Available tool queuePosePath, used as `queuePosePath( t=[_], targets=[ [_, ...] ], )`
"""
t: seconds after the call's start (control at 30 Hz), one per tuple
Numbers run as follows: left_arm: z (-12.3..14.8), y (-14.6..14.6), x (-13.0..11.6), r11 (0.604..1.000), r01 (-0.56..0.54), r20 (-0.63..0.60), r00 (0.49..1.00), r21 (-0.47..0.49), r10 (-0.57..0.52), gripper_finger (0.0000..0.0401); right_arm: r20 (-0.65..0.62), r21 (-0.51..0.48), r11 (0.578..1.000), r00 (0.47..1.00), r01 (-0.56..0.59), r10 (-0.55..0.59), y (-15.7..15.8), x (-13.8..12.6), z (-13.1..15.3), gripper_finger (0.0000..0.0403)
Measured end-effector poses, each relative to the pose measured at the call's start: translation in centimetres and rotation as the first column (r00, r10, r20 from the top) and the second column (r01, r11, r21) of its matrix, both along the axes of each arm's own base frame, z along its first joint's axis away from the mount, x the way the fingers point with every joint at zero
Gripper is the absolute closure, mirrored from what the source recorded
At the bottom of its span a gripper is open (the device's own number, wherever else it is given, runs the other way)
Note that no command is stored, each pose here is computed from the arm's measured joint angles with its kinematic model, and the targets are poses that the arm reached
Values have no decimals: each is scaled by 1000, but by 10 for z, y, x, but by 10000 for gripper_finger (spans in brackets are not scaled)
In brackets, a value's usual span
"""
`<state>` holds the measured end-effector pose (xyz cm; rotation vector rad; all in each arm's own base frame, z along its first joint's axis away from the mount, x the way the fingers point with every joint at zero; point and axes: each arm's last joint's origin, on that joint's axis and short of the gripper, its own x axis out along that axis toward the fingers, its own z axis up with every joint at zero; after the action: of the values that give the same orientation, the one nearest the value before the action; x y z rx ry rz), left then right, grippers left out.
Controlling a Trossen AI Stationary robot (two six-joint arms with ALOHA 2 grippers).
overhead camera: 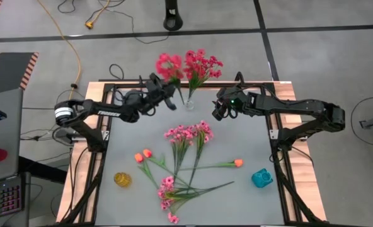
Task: Sort flowers into vase by color
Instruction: Put the red flowers into the transparent vase
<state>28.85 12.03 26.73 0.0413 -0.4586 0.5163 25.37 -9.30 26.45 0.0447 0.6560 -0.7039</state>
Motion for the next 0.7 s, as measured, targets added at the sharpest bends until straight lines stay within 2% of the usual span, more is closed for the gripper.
queuePosePath(
  t=[0.1, 0.27, 0.53, 0.7],
  targets=[
    [-7, 11, 2, 1000, -10, 53, 999, -10, 10, 399, 1, 1, 1000, 1000, -2, 2, 1, 0, 0, 173],
    [-21, 26, 16, 999, -38, 74, 997, 11, 37, 399, 1, 1, 1000, 1000, -3, 3, 1, 0, 0, 173],
    [-36, 41, 31, 995, -83, 27, 996, 48, 81, 399, 0, 2, 1000, 1000, -3, 3, 1, 0, 0, 173],
    [-46, 43, 35, 993, -102, -62, 992, 58, 106, 399, -1, 2, 1000, 1000, -4, 4, 1, 0, 0, 173]
  ],
)
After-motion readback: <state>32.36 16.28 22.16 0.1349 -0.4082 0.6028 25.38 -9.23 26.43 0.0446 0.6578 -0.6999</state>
